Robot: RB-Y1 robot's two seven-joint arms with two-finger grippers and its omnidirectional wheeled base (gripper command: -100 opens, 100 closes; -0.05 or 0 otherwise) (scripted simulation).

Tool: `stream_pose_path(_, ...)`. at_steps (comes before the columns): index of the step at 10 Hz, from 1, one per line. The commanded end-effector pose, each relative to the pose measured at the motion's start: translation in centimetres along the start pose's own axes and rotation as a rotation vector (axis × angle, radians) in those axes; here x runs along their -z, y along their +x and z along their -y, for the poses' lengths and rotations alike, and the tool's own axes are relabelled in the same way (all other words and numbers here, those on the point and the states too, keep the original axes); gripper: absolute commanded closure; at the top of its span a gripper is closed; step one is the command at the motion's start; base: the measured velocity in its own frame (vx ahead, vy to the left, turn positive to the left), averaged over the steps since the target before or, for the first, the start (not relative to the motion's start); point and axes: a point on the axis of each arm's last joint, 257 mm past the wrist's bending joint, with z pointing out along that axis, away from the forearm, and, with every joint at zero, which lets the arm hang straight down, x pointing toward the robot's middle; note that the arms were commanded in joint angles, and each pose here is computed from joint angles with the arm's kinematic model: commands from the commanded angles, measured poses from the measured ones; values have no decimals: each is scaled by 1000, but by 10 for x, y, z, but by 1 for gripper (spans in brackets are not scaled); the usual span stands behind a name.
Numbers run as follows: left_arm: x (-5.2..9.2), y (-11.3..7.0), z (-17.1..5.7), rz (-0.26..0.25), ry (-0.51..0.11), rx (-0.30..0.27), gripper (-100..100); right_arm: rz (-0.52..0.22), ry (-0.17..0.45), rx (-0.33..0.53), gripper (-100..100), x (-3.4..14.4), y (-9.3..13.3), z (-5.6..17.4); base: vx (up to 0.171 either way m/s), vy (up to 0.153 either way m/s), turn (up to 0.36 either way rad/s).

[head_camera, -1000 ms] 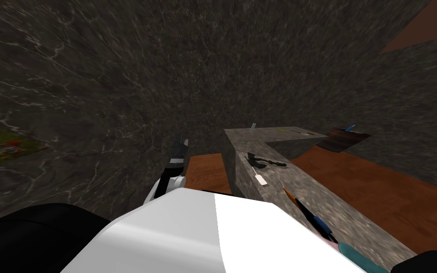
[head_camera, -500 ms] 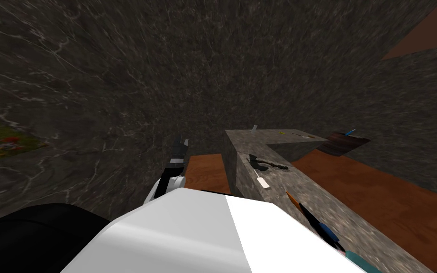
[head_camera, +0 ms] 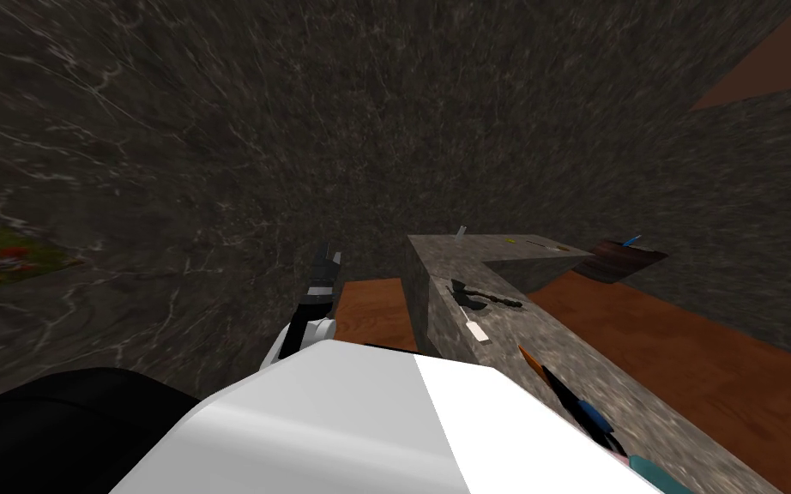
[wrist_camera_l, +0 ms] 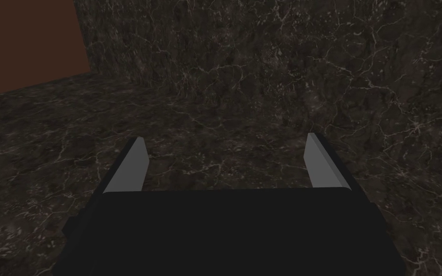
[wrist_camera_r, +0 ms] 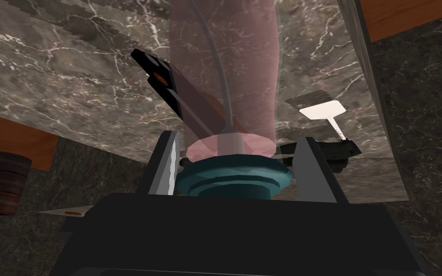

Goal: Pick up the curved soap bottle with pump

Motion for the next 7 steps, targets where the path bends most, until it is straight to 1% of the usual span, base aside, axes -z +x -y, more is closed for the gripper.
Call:
stream_pose_path(1,0,0,0,0,0,0,0,0,0,0,100,0,0,0,0,0,0)
stream_pose_path(2,0,0,0,0,0,0,0,0,1,0,0,0,0,0,0,0,0)
stream_pose_path(3,0,0,0,0,0,0,0,-3,-14,2,100,4,-3,-11,-16,-9,-40)
stream_pose_path(6,0,0,0,0,0,0,0,-5,-18,13,100,14,-11,-23,-37,-25,-37)
stream_pose_path(7,0,0,0,0,0,0,0,-4,-17,10,100,13,-9,-20,-15,-10,-3)
